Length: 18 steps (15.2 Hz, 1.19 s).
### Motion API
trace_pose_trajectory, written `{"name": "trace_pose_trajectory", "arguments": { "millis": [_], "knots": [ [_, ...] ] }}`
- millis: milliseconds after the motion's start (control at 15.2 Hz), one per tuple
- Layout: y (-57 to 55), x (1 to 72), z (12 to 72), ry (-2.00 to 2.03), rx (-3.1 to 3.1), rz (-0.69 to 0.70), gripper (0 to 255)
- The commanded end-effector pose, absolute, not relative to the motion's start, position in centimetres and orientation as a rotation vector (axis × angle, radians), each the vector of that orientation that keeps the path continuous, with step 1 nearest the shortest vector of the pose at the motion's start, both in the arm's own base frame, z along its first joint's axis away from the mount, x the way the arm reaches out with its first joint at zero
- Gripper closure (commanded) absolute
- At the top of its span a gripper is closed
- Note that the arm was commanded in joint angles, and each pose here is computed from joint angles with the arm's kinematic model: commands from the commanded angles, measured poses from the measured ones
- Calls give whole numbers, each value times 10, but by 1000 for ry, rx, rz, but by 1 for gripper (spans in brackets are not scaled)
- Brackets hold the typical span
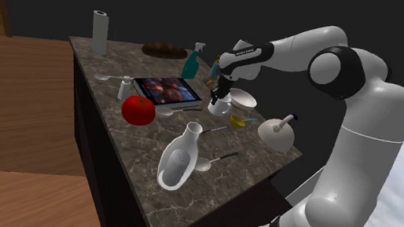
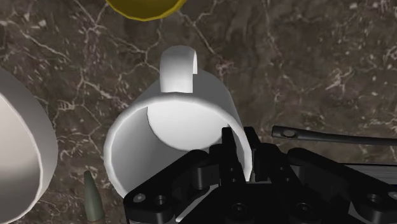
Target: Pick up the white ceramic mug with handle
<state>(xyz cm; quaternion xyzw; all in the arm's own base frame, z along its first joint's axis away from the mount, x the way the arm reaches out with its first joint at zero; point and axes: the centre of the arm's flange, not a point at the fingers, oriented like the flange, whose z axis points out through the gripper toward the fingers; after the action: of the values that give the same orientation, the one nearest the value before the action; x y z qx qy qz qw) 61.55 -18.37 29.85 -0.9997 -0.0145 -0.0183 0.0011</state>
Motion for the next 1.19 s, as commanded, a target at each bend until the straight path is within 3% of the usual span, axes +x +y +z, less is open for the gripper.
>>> {"name": "trace_pose_trajectory", "arguments": {
  "millis": [0, 1122],
  "knots": [
    [-184, 615, 298, -45, -3139, -56, 255],
    [-184, 615, 367, -45, -3139, -56, 255]
  ]
}}
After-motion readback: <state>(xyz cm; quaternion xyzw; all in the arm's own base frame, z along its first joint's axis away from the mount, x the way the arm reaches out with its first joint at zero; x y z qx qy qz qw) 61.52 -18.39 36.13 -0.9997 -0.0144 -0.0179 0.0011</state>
